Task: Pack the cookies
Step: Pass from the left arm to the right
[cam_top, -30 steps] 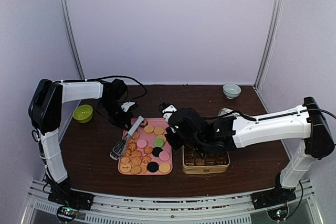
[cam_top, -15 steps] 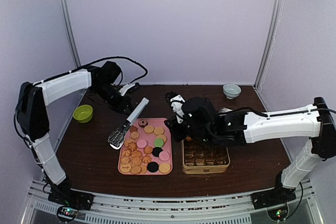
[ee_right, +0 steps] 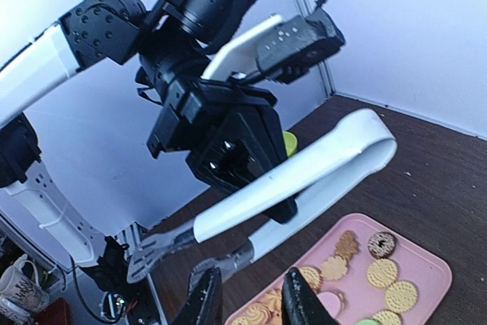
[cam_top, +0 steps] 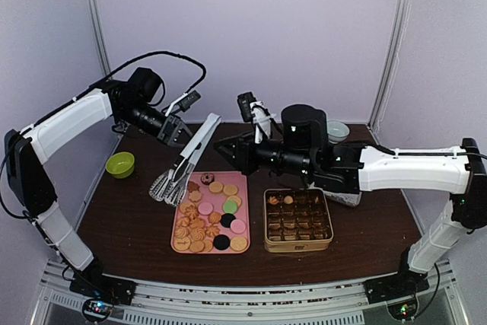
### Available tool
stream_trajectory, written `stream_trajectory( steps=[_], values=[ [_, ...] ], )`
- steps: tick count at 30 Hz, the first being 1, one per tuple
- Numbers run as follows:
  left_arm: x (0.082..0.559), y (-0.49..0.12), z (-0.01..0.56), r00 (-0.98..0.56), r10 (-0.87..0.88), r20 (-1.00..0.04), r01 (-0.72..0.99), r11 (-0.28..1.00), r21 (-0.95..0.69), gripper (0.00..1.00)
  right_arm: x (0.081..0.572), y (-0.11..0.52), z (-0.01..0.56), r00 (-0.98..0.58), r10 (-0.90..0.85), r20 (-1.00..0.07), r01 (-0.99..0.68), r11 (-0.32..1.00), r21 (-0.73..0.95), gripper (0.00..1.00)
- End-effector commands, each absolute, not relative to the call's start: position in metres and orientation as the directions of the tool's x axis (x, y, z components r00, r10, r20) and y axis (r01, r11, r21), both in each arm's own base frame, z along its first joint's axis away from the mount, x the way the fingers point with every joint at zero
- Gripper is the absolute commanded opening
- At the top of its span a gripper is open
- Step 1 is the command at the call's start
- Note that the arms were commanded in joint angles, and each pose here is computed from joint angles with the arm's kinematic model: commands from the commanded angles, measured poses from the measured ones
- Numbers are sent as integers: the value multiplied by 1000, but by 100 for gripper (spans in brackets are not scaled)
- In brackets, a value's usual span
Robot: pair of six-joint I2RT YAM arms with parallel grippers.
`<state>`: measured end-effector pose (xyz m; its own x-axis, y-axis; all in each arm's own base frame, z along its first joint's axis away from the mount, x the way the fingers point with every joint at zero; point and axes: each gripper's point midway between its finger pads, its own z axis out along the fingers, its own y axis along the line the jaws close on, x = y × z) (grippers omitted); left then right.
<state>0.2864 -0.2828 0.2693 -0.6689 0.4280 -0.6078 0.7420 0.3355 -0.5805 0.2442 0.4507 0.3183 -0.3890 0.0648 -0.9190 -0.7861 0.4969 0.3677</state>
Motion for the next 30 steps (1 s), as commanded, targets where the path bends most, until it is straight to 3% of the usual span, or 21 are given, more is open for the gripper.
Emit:
stream_trajectory(
  steps=[1,20,30],
  values=[
    [266,-289,303,-649,395,-650,754,218,-620,0,243,472,343,-403,117,-908,-817,402,414,27],
    [249,-289,322,-635,370,-678,763,165,-625,0,261,484,352,-501,236,-833,-788,274,552,22],
    [244,-290,323,-624,376,-685,771,154,-618,0,278,490,344,-524,239,-818,-762,296,575,17]
  ],
)
